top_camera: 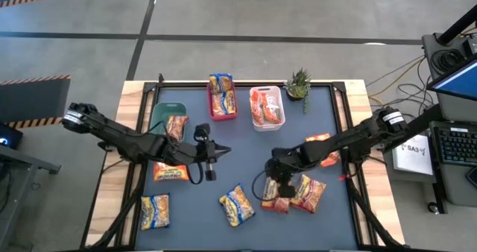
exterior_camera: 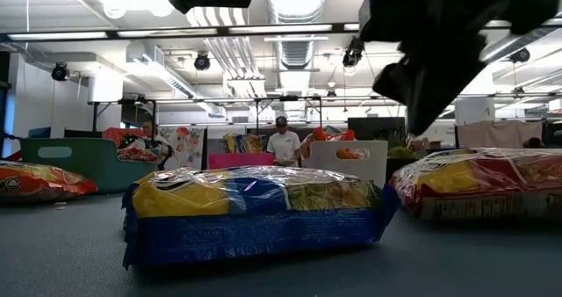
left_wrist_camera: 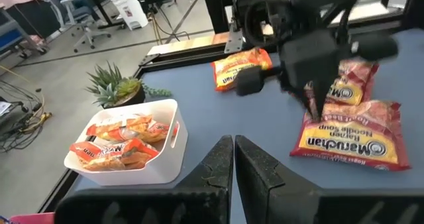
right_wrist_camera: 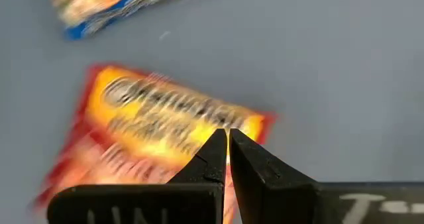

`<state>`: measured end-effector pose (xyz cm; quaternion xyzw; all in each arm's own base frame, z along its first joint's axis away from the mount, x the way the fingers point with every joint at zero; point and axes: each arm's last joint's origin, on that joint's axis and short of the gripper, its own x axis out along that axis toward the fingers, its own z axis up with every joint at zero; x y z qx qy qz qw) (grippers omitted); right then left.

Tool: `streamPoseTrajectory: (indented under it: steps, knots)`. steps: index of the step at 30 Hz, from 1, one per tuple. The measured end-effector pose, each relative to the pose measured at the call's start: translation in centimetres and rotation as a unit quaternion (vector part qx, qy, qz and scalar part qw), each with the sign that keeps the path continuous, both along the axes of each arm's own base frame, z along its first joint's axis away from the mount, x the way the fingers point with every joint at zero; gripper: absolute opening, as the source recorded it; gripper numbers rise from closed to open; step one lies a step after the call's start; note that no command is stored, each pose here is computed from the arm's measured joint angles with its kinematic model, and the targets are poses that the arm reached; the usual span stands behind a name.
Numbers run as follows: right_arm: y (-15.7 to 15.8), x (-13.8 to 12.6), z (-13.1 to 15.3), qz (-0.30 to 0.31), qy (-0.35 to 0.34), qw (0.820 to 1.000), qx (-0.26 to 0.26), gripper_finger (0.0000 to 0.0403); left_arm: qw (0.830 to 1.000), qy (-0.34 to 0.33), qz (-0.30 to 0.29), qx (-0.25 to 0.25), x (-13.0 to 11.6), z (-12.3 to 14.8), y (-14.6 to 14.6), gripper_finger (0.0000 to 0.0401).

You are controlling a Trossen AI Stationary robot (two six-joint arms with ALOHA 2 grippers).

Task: Sort Maruchan noodles
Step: Put the red noodle pack into the green bin

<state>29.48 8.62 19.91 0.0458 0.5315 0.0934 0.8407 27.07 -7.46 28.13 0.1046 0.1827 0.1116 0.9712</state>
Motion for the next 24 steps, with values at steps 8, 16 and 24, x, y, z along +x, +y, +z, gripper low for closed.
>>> streamPoseTrajectory:
  steps: [8, 16, 24]
  knots:
    - [1.3, -1.1, -1.0, 0.018, 0.081, 0.989, 0.12, 0.0009, 1.0, 0.004, -0.006, 0.03, 0.1, 0.0, 0.1, 0.0]
    - [1.3, 1.1, -3.5, 0.013, 0.027, 0.997, 0.067, 0.0009, 0.999, 0.008, -0.007, 0.038, 0.1, 0.0, 0.1, 0.0]
    - [-1.7, 2.6, -0.3, -0.047, -0.119, 0.991, -0.047, 0.0009, 0.999, 0.03, -0.001, 0.029, -0.1, -0.5, 0.2, 0.0]
